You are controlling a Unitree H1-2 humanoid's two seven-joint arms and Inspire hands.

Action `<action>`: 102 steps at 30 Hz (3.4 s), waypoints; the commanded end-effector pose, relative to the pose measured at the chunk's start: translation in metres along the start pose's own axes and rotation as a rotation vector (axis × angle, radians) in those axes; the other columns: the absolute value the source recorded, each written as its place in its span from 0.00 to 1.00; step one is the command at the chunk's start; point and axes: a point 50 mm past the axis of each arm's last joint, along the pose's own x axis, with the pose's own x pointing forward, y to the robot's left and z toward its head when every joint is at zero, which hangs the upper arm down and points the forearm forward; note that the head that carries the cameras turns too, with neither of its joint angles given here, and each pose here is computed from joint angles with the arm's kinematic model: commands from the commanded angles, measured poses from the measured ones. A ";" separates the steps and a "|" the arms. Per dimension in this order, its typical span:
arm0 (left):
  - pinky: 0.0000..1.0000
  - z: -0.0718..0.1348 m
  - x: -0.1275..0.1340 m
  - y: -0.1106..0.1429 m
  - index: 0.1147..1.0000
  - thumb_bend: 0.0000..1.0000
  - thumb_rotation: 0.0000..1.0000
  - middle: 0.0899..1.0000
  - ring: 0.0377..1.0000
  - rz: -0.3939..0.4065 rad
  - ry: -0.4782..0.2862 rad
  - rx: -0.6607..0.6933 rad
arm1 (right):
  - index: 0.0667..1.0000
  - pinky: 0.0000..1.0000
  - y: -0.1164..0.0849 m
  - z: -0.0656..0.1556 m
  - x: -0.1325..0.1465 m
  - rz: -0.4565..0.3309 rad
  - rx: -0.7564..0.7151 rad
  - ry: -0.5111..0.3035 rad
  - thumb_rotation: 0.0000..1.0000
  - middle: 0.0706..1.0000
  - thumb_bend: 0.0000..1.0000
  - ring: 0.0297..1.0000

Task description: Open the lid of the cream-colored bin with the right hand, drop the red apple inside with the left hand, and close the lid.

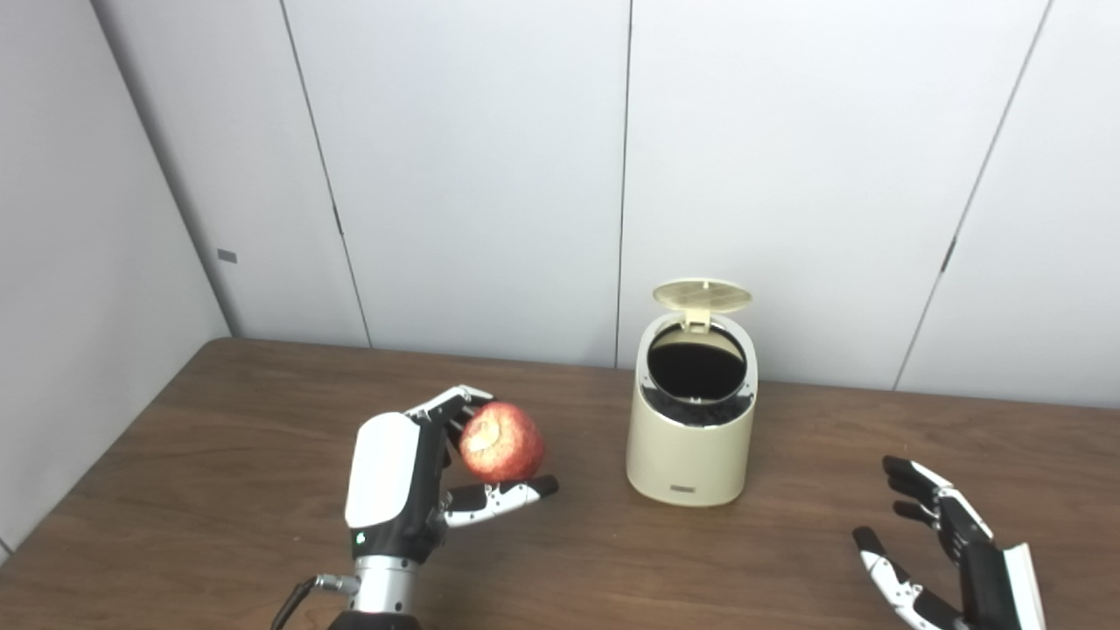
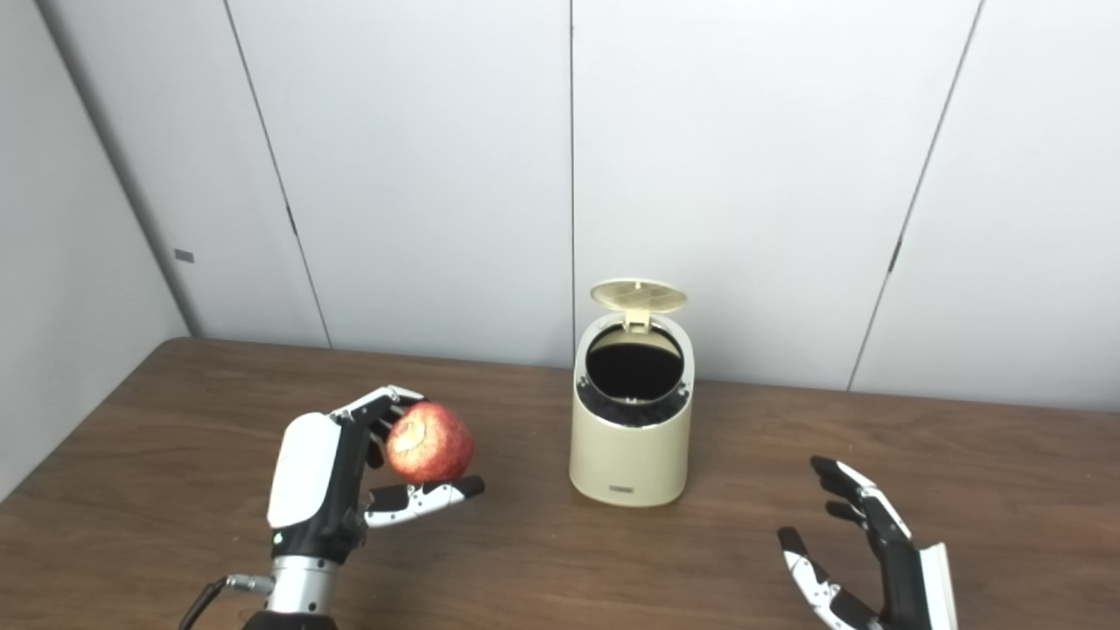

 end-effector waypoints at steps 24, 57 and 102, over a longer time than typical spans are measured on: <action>0.27 0.067 0.079 -0.043 0.44 0.50 0.00 0.43 0.37 0.028 -0.285 -0.144 | 0.76 0.69 0.029 -0.006 0.001 -0.034 -0.028 0.053 0.38 0.77 0.18 0.77; 0.27 0.069 0.189 -0.103 0.44 0.50 0.00 0.43 0.37 -0.135 -0.124 -0.101 | 0.77 0.69 0.049 0.001 -0.005 -0.014 -0.016 0.065 0.45 0.78 0.18 0.78; 0.33 0.062 0.179 -0.107 0.43 0.52 0.05 0.43 0.38 -0.233 -0.133 0.012 | 0.77 0.67 0.048 0.001 -0.003 -0.007 -0.021 0.057 0.46 0.78 0.18 0.77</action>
